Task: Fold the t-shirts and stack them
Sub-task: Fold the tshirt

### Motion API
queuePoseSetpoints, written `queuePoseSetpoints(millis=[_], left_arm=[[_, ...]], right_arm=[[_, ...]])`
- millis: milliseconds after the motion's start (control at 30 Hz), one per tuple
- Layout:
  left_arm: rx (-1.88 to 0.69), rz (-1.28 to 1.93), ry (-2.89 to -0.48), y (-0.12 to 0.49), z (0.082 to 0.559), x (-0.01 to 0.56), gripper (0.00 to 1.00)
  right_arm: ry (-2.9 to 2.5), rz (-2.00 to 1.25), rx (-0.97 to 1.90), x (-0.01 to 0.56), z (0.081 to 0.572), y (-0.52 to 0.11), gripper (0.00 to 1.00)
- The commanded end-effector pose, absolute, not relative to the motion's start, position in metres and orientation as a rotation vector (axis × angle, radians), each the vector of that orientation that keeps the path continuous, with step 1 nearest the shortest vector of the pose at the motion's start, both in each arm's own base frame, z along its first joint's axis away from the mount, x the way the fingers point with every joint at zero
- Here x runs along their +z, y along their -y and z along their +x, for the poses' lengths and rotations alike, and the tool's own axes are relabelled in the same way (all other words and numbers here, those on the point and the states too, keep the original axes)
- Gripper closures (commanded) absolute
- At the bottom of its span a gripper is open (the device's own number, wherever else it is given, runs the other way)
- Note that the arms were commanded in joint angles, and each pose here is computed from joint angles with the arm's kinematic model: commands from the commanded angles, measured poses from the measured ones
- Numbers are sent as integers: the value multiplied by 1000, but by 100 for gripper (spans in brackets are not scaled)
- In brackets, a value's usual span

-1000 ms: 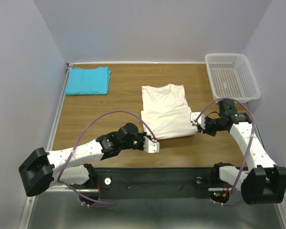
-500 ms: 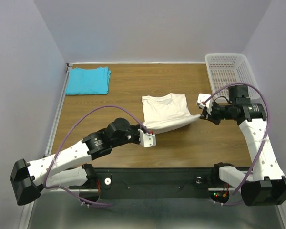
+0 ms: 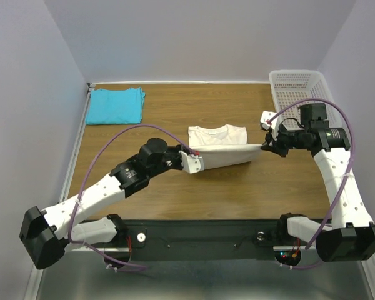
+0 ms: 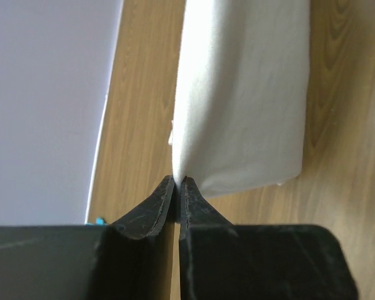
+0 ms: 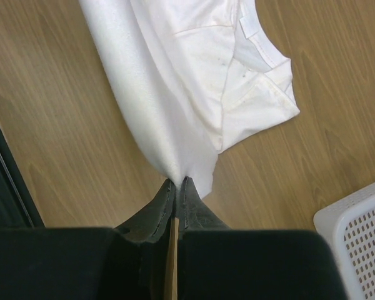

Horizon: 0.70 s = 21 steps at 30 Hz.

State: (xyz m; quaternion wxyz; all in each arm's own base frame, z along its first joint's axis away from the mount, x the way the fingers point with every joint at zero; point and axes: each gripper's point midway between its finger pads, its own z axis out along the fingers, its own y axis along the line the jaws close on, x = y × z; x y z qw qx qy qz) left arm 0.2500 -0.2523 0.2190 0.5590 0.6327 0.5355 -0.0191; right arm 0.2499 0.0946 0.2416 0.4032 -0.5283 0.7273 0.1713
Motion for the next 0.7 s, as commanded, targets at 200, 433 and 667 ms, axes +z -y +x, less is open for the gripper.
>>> queuePoseSetpoints(millis=[200,433,667], left_arm=[[-7,1422,-1144,272,294,271,100],[5,1411,-1156,273,312,269,100],[44,1382,-1175,266,327,267,100]], right_arm=[[-1827,-1211,334,263,280,-87,99],[-1863,-1135,297,258,305,-81,99],[-1868,-1109,306,254,328,-82,99]])
